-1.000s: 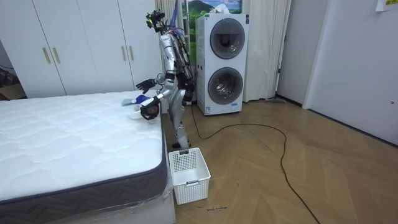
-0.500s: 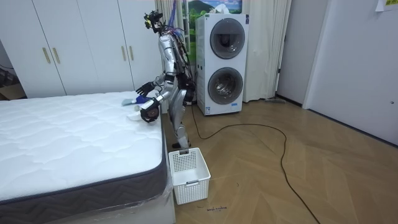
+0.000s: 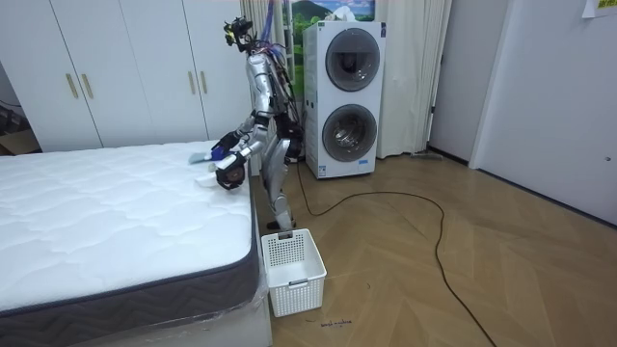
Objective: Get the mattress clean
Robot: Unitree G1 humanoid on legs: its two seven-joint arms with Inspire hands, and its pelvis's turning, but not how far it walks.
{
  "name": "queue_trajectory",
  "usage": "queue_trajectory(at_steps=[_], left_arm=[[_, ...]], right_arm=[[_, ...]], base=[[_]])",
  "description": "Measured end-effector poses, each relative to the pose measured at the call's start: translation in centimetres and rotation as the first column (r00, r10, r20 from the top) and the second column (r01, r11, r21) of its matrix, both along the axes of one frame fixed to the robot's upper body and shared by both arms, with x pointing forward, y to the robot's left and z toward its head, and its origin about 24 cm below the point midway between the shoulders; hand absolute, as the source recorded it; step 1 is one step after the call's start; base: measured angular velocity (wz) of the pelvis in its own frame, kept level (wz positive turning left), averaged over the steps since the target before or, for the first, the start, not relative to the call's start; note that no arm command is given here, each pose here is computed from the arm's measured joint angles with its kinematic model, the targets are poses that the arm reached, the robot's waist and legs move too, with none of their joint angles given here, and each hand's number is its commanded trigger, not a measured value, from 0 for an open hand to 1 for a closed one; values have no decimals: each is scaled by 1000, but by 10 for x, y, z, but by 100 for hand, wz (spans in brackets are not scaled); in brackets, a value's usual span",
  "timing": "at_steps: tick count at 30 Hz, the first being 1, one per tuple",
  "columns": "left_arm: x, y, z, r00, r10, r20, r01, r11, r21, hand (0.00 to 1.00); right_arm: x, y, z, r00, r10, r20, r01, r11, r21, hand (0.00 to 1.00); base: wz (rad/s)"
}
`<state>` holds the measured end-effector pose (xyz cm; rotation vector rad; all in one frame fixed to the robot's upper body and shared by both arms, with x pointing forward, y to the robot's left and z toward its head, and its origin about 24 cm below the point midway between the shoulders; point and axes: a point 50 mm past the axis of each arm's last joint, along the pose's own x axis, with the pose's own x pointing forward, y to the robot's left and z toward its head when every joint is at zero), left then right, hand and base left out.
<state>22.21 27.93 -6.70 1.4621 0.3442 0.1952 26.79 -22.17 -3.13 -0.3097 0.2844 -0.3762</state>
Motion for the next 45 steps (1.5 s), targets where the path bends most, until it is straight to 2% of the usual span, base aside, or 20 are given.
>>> queue_trajectory(at_steps=[15,29,30,32,37,41,45], left_arm=[[5,-1,2,1000,-3,5,3,1000,-3,100],[1,3,0,999,29,-19,-29,999,30,100],[1,3,0,999,28,-20,-27,999,31,100],[1,2,-1,1000,20,-24,-19,999,34,100],[0,-1,-3,999,29,-33,-28,999,36,100],[1,-3,-3,999,35,-36,-33,999,38,100],[5,-4,-1,999,33,-28,-32,999,39,100]], right_arm=[[0,-2,-8,998,47,-46,-48,999,-7,0],[-6,-10,-23,977,110,-182,-149,965,-218,0],[-7,-10,-23,977,110,-183,-150,963,-223,22],[-8,-11,-25,973,116,-201,-165,954,-251,100],[-8,-14,-25,965,131,-229,-205,919,-337,100],[-7,-28,-19,956,136,-262,-246,857,-454,100],[-3,-35,-14,952,120,-283,-257,816,-517,100]], base=[[0],[4],[4],[2],[0],[0],[0]])
